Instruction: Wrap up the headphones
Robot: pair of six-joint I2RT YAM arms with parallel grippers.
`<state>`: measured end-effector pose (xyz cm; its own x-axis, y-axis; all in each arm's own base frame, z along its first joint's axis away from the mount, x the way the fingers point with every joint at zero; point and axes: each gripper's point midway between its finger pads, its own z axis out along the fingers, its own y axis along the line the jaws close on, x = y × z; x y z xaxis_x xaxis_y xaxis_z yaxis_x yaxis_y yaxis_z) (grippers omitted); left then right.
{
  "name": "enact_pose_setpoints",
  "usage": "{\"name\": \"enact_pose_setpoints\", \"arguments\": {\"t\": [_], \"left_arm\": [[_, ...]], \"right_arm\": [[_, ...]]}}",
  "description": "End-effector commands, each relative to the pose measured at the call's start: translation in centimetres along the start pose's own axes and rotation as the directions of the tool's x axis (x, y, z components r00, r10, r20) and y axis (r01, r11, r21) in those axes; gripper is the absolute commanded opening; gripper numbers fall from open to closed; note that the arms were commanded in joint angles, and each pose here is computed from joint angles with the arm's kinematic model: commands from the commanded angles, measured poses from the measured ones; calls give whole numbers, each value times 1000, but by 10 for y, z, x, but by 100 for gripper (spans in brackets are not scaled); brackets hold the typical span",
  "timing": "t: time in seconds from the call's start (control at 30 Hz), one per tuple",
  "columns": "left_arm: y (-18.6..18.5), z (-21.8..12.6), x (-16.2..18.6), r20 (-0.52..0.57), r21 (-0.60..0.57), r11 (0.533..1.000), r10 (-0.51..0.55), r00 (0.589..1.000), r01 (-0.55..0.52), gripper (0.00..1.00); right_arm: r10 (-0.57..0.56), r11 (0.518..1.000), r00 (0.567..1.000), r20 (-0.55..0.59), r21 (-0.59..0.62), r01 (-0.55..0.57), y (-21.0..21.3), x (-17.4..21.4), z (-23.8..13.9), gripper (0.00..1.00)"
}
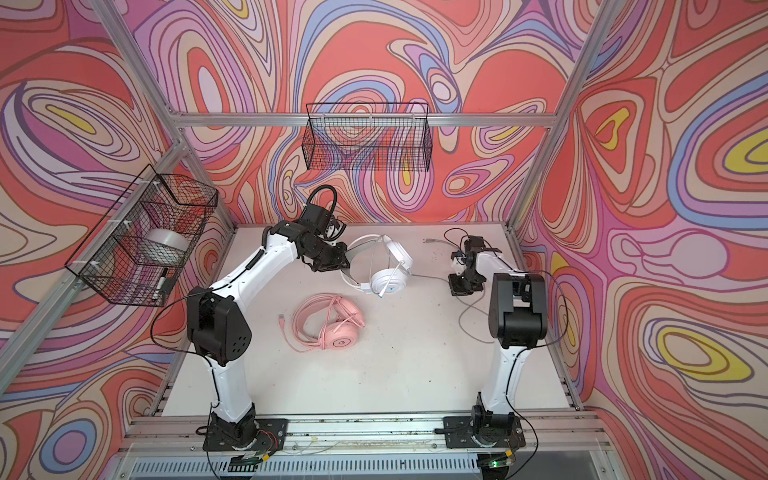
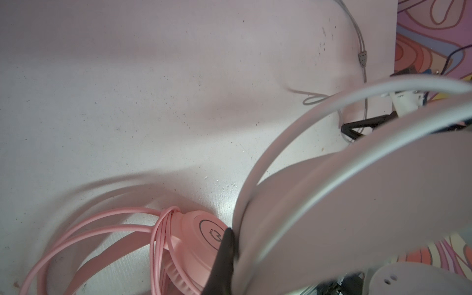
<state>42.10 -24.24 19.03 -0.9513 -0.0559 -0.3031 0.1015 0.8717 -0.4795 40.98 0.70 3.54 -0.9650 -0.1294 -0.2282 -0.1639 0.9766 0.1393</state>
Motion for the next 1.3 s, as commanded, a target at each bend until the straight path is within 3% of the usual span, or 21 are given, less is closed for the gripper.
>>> {"name": "enact_pose_setpoints", "arguments": {"t": [0.0, 0.23, 0.4, 0.53, 0.7, 1.0, 1.17, 1.27], "left_arm": [[-14, -16, -27, 81, 50, 998, -43, 996, 39, 0], [-4, -23, -53, 197, -16, 992, -121, 973, 127, 0], [9, -18, -63, 247, -60, 982, -160, 956, 180, 0], [16, -9, -67, 255, -69, 975, -189, 948, 212, 0], [30, 5, -67, 257, -119, 966, -195, 947, 232, 0], [45, 28, -56, 205, -163, 957, -203, 957, 238, 0], [55, 35, -46, 181, -205, 952, -191, 965, 227, 0], [62, 35, -41, 174, -236, 947, -181, 968, 219, 0]], "right_arm": [[-57, 997, 993, 99, -55, 63, 34, -9, -31, 0], [-188, 965, 963, 196, -146, 218, 120, 20, -68, 0], [-272, 916, 920, 282, -218, 338, 167, 39, -97, 0], [-358, 874, 887, 292, -229, 429, 185, 52, -117, 0], [-507, 772, 799, 323, -243, 588, 210, 69, -143, 0], [-580, 620, 659, 479, -265, 739, 243, 60, -195, 0], [-607, 576, 599, 522, -231, 784, 248, 50, -208, 0], [-631, 578, 582, 512, -190, 794, 245, 41, -212, 0]]}}
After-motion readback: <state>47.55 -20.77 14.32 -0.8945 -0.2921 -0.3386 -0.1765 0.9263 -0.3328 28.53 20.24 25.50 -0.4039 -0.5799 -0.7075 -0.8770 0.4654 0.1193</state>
